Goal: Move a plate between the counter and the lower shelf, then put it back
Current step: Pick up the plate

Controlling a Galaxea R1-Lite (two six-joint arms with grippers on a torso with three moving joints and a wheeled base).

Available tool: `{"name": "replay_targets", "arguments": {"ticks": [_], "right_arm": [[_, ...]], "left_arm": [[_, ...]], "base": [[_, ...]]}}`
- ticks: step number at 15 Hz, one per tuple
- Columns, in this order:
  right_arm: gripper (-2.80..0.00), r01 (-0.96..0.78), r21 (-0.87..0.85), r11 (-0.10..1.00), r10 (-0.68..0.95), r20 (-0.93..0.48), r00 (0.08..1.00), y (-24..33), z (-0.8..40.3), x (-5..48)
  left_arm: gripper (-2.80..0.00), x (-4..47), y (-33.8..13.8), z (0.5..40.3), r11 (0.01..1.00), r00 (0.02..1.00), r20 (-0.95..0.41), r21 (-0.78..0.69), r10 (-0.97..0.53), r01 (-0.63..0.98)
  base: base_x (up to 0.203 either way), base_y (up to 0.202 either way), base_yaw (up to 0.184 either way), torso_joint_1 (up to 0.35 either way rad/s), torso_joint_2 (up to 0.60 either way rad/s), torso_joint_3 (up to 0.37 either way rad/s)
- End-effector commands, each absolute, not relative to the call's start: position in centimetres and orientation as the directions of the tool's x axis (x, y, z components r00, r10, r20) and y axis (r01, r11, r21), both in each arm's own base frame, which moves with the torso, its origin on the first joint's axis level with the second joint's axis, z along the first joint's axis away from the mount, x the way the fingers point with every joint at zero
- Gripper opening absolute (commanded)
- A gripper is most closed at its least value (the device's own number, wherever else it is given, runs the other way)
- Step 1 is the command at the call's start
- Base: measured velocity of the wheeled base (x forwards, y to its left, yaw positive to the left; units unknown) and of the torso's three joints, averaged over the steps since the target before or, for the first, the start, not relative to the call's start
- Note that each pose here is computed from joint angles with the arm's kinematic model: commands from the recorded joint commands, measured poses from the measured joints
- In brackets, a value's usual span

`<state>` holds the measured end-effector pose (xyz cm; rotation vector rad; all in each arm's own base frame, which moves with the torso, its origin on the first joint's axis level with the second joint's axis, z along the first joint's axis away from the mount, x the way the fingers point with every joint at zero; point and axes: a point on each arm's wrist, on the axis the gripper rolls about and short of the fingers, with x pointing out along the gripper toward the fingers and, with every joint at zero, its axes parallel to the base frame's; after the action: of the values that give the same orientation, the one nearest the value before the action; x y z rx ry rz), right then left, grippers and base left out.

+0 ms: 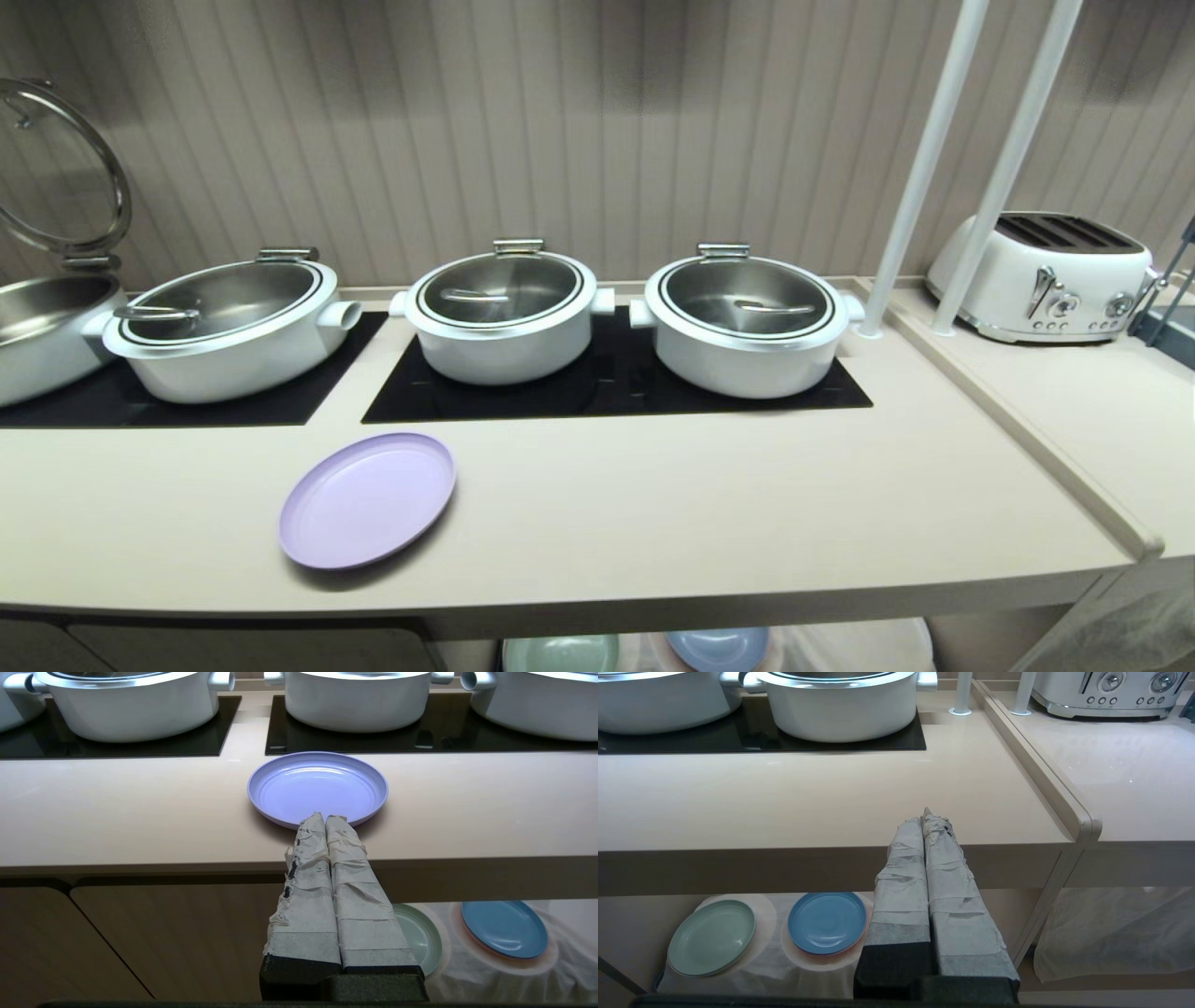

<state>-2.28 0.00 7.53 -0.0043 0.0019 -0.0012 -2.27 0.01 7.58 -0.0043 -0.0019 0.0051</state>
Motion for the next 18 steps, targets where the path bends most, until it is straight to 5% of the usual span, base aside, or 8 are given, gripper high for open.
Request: {"name": "replay_targets", "arguments": {"ticks": [1, 18], "right_arm": [[-2.8, 0.001, -0.005, 1.0, -0.001, -0.002, 1.0, 0.0, 7.53, -2.28], [-2.8, 0.0, -0.005, 1.0, 0.0, -0.002, 1.0, 0.0, 7.53, -2.28]], "left_arm": [[-2.8, -2.27, 0.01, 7.58, 1.0, 1.0, 0.002, -0.005, 0.006, -0.006], [-2.8, -2.27, 0.01, 7.58, 1.0, 1.0, 0.002, -0.005, 0.006, -0.006]], "base": [[0.0, 0.0, 0.0, 0.0, 0.0, 0.0], [0.0, 0.0, 0.0, 0.0, 0.0, 0.0]]}}
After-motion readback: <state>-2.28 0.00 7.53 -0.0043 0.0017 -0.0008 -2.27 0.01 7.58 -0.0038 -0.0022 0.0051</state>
